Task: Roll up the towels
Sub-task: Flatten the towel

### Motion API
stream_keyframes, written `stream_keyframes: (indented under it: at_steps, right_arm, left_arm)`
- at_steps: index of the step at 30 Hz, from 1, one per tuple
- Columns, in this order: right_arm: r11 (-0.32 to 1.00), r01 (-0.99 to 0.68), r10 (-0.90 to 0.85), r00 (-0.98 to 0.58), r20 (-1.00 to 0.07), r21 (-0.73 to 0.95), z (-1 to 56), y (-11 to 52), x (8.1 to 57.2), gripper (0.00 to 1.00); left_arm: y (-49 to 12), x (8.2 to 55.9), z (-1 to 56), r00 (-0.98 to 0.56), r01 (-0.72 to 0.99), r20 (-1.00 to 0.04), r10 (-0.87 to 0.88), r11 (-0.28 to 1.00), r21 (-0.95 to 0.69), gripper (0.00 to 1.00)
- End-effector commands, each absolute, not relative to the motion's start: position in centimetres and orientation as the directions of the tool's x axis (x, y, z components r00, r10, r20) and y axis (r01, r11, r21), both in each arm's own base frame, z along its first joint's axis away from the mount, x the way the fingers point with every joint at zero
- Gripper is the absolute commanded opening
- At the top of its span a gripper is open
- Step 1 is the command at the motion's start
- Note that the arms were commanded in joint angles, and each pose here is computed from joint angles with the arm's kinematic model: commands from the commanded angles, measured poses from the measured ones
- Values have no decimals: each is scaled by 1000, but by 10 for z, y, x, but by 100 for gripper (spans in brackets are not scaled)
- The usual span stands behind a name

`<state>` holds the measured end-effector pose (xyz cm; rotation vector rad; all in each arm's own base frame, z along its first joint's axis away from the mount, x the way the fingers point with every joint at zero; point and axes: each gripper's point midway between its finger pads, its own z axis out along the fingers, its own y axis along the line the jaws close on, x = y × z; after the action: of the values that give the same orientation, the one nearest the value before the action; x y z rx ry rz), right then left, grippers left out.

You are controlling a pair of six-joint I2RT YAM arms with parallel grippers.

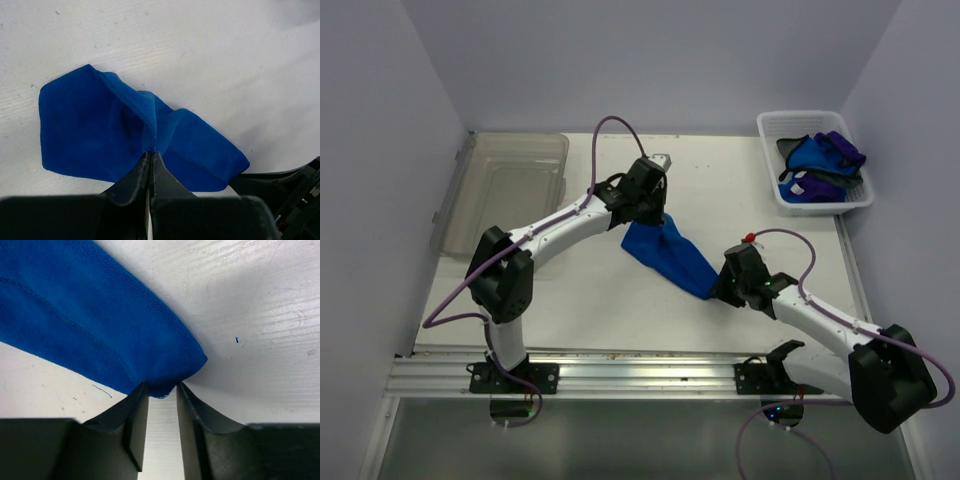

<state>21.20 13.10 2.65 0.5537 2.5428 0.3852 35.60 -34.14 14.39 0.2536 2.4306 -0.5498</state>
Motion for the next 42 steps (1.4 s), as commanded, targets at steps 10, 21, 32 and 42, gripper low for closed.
stream_keyframes:
  at_steps: [10,21,32,42]
  right_arm:
    - [866,330,483,-749,-454,376,31,126,220,4]
    - [873,335,481,-708,-516,354,52,112,222,0]
    - [759,428,639,-632,-438,491,43,121,220,38]
    - [748,448,647,-655,-389,489,28,130,220,38]
  left_arm:
    - [-343,360,156,-768,310,-641,13,882,-353,0]
    - [-338,357,161,-760,306,-649,7,886,-349,0]
    - [-339,355,157,-767,310,-641,11,882,-355,0]
    - [-342,355,154,-772,315,-636,13,876,-364,0]
